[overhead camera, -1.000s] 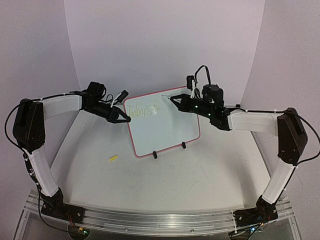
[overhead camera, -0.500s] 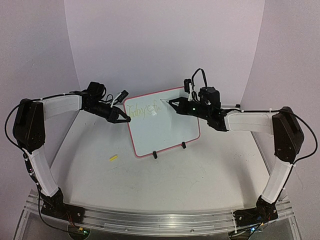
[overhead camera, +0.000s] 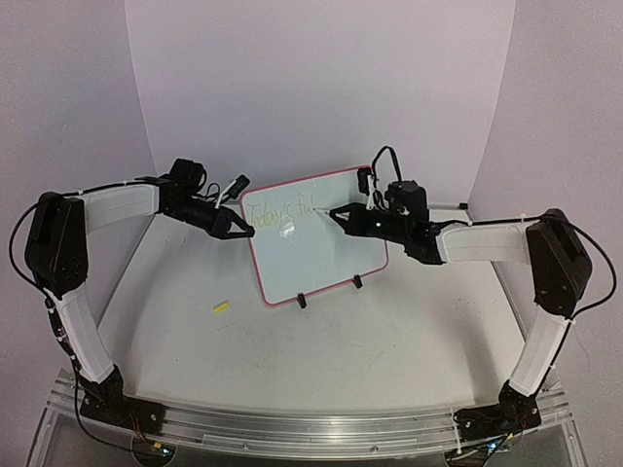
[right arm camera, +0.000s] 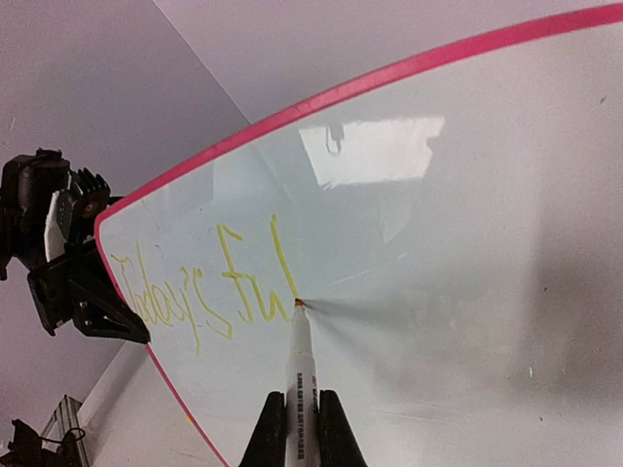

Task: Write a sentence on the whiteboard

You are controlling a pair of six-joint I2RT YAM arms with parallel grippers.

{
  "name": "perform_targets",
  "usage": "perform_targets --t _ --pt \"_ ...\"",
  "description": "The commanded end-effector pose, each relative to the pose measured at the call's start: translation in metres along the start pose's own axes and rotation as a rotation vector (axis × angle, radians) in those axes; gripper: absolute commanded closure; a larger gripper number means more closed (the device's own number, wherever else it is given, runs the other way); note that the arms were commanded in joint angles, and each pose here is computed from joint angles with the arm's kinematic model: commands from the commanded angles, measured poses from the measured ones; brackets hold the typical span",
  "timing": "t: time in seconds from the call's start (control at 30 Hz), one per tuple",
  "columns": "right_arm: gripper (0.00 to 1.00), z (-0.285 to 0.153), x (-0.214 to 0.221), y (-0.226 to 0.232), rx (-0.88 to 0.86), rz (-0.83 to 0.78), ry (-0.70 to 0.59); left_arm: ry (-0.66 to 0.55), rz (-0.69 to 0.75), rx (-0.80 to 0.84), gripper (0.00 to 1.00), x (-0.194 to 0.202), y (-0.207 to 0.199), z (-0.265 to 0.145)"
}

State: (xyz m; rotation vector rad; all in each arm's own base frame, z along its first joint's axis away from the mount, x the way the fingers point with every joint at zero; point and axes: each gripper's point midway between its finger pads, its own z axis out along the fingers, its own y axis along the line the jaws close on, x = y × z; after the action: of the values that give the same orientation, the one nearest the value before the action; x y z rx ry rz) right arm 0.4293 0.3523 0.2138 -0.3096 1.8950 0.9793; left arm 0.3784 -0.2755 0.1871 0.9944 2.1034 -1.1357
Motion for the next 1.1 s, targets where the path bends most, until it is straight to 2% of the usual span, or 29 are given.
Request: perform_targets --t 0.0,0.17,0.5,1.07 --pt "1.00 -0.008 0.003 -0.005 0.029 0.003 0.000 0.040 0.031 -0.006 1.00 0.004 -0.004 0.007" --pt "1.00 -0.013 -0.007 -0.004 0.045 -0.008 -0.029 0.039 0.031 -0.007 1.00 0.004 -0.005 0.007" --pt "1.00 -0.028 -0.056 0.024 0.002 -0.054 -0.133 0.040 0.031 -0.007 1.00 0.004 -0.005 0.007" --pt "1.00 -0.009 -0.063 0.021 0.009 -0.066 -0.144 0.042 0.029 -0.007 1.00 0.005 -0.004 0.008"
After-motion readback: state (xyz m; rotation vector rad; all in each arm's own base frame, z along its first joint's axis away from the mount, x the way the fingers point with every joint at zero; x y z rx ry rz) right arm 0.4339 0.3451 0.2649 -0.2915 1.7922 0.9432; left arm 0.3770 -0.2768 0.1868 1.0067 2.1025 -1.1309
